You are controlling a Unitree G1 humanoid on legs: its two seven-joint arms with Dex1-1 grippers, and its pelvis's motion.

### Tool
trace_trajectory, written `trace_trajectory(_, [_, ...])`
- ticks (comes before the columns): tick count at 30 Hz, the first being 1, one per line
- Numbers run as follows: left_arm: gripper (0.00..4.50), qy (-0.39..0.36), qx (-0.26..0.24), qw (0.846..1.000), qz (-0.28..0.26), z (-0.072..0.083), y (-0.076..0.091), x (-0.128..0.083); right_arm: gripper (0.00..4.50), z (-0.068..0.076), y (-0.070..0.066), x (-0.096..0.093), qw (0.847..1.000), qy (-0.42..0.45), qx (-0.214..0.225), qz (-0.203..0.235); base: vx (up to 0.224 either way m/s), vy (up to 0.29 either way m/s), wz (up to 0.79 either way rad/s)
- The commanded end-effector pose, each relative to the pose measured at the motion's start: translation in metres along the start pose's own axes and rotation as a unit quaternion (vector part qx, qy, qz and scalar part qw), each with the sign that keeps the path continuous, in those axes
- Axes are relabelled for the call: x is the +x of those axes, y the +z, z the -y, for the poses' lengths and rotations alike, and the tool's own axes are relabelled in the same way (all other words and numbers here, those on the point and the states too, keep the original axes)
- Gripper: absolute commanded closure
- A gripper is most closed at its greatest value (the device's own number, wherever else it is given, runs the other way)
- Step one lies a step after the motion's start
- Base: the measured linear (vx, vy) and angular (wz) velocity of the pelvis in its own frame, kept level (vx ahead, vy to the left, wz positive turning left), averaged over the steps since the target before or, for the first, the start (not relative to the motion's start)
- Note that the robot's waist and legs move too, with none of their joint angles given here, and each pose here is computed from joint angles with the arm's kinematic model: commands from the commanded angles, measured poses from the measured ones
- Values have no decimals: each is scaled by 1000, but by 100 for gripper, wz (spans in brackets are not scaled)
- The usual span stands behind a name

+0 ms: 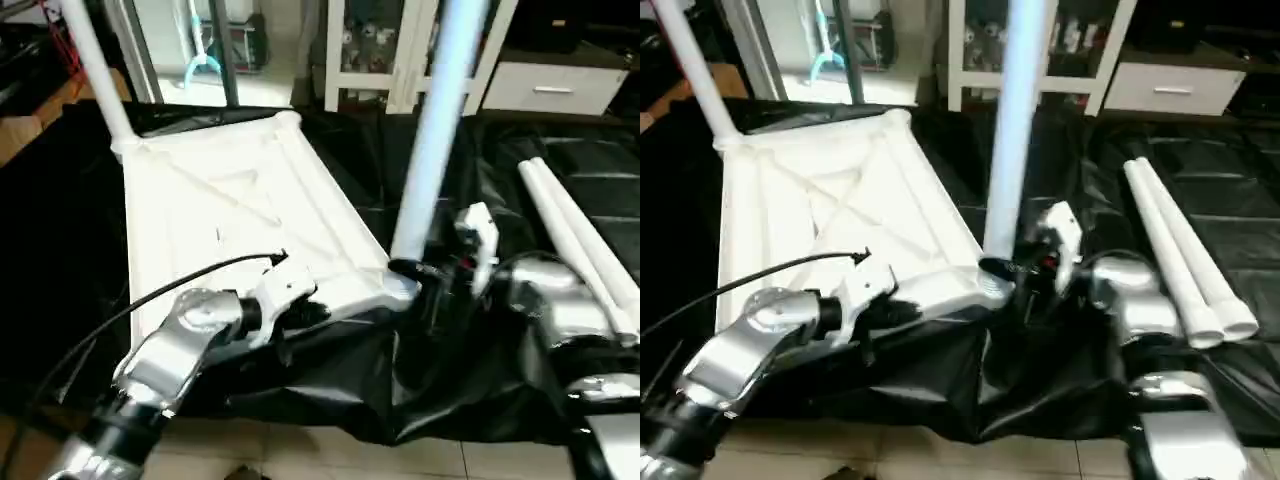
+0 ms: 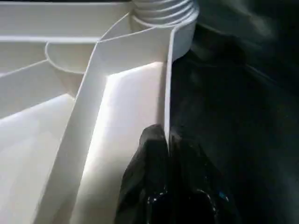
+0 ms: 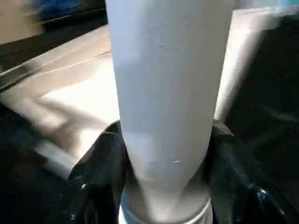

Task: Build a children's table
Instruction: Insert table leg to table base

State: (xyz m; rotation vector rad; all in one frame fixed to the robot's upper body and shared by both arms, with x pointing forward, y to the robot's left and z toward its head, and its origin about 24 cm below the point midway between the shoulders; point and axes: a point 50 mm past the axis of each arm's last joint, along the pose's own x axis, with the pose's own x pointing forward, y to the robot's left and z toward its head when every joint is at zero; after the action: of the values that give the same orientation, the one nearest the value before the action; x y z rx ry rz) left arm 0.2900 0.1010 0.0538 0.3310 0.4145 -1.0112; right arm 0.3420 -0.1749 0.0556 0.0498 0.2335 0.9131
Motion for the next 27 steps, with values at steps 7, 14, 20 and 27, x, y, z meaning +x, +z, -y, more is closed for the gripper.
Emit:
trace_trajectory(7, [450,159,-30,987,5,-6,40,50,255,-31,-47,65,948,-277,154,-15,0,0,0])
trace_trajectory(14, [450,81,16,997,7,-1,23,32,255,-22,-16,59,979,-173,90,63,0,0,0])
trace_trajectory(20, [450,14,39,999,28,5,10,12,163,-1,1,30,989,-130,31,66,0,0,0])
trace_trajectory(27, [450,-92,61,993,41,20,2,-16,102,5,14,-7,999,34,9,36,0,0,0])
